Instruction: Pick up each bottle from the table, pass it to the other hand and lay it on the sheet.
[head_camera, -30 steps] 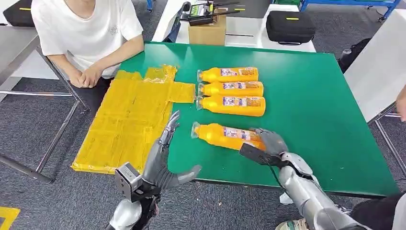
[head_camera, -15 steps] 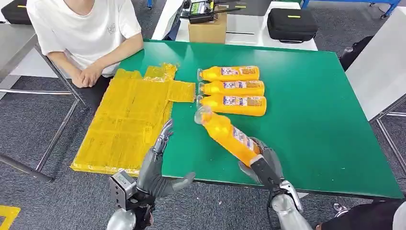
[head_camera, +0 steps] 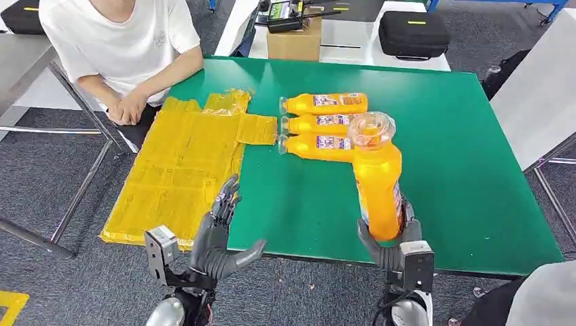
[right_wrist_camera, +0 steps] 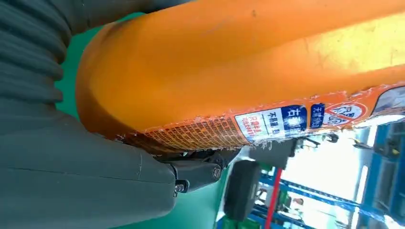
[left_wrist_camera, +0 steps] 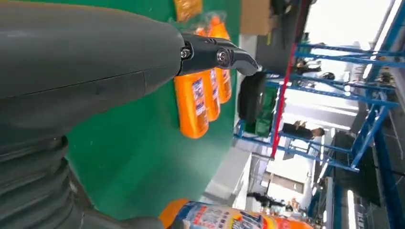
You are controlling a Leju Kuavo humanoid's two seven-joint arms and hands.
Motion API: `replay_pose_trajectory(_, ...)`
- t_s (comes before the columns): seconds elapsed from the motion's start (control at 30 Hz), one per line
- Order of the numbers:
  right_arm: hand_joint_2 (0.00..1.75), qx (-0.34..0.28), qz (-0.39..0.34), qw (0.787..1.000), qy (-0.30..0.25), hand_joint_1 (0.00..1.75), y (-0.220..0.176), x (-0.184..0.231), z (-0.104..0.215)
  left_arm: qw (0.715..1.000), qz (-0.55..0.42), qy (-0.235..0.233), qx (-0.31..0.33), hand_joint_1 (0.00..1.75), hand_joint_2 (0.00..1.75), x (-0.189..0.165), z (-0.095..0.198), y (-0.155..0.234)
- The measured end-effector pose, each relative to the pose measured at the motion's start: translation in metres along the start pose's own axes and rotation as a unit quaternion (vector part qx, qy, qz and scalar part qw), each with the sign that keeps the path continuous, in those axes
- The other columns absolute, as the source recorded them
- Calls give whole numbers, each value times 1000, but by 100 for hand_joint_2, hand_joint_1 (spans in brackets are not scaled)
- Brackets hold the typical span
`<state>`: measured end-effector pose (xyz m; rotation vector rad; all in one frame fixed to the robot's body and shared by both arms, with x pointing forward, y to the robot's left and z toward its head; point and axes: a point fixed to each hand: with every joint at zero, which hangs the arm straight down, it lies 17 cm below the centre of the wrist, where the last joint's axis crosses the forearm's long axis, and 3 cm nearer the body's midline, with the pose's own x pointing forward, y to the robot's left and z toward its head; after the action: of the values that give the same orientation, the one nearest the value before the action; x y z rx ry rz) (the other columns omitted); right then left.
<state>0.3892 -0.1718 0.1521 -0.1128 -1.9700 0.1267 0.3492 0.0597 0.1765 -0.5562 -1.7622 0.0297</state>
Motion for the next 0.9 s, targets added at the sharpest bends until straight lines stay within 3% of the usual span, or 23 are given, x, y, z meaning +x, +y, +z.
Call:
replay_pose_trajectory(0.23, 175, 9, -18, 1000, -11, 175, 15, 14, 2, 1000, 9, 11, 0, 0, 175, -6, 1, 1)
replay_pose_trajectory(0.53, 175, 172, 4, 982, -76, 175, 125, 42, 36, 994, 69, 24, -76, 0, 175, -9, 11, -34)
replay_pose_trajectory(0.9, 175, 216, -2, 972, -92, 175, 169, 48, 58, 992, 64, 48, -97, 0, 175, -20, 19, -47)
